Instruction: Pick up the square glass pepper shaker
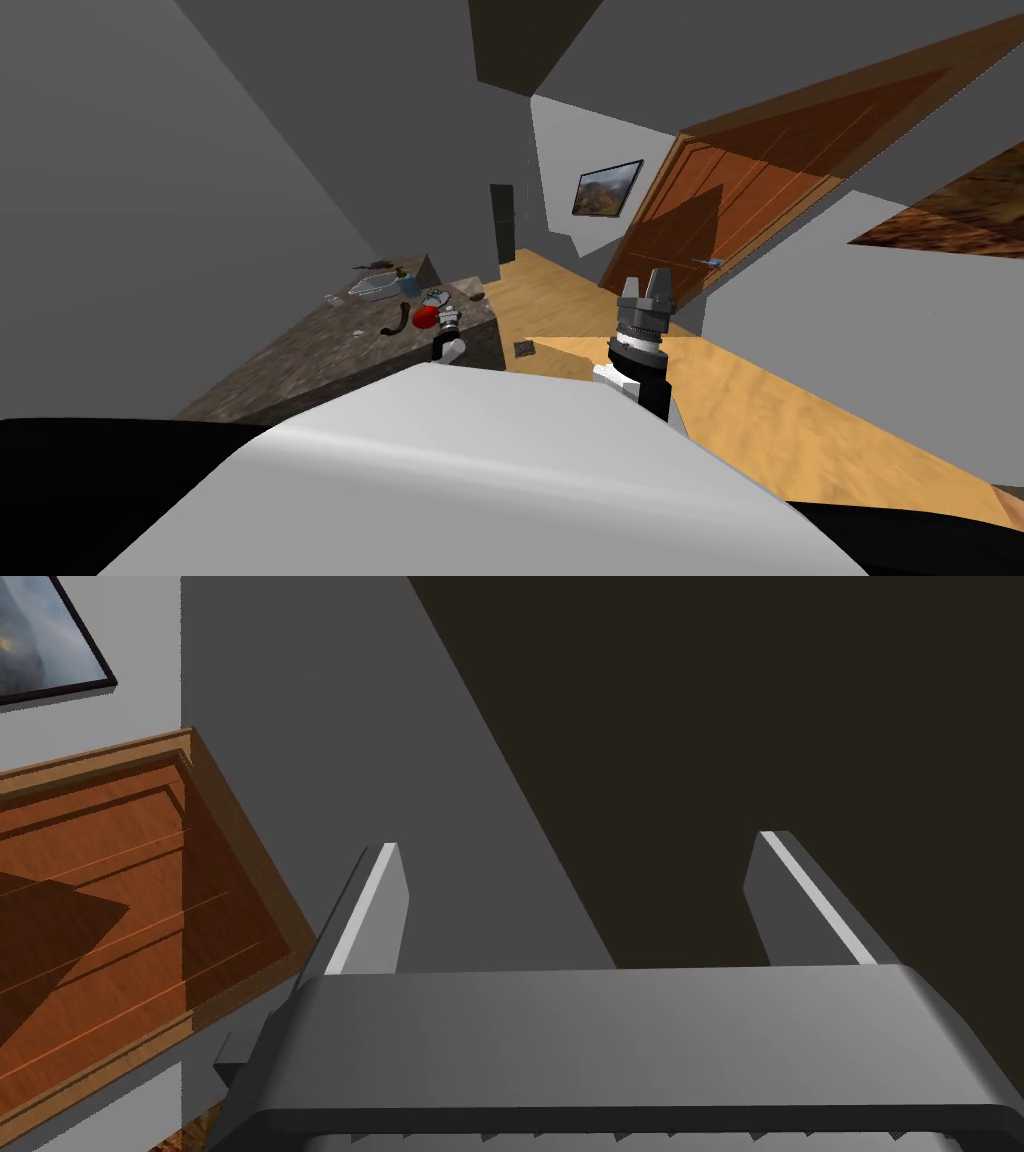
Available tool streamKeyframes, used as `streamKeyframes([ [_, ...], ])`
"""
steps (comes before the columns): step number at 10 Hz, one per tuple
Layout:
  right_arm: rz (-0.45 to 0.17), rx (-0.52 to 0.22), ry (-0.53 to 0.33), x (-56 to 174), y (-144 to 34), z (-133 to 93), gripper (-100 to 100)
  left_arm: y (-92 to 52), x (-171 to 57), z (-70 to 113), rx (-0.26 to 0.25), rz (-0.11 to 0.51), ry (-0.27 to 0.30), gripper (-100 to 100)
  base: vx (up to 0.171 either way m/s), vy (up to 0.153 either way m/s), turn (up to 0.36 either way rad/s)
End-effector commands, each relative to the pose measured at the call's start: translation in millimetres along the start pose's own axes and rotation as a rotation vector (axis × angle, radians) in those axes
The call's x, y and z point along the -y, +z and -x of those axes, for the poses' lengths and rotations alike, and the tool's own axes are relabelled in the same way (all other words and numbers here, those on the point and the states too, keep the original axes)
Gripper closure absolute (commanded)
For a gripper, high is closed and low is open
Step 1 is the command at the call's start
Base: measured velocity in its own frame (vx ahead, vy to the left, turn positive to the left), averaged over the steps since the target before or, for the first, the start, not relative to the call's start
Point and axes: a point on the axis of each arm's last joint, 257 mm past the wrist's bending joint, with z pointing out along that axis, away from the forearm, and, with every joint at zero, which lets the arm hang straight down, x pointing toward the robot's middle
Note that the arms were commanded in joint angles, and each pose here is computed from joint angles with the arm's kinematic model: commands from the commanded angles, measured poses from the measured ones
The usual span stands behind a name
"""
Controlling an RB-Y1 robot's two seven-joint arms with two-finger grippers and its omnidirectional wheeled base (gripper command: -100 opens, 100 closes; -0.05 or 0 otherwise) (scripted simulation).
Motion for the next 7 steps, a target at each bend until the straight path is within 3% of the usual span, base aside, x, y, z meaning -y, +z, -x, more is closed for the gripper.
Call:
streamKeyframes([
  [1,0.0,0.0,0.0,0.0,0.0,0.0,0,-13.4,-8.9,4.8,0.018,0.041,-0.001,100,0.066,-0.025,0.143],
  [4,0.0,0.0,0.0,0.0,0.0,0.0,0,-15.0,0.9,-11.7,-0.017,0.026,-0.01,100,0.043,-0.031,0.034],
  [5,0.0,0.0,0.0,0.0,0.0,0.0,0,-31.4,-9.2,-2.1,0.014,0.069,-0.011,100,0.076,-0.039,0.15],
  [7,0.0,0.0,0.0,0.0,0.0,0.0,0,-35.1,0.1,-11.9,-0.006,0.056,-0.015,100,0.058,-0.037,0.062],
])
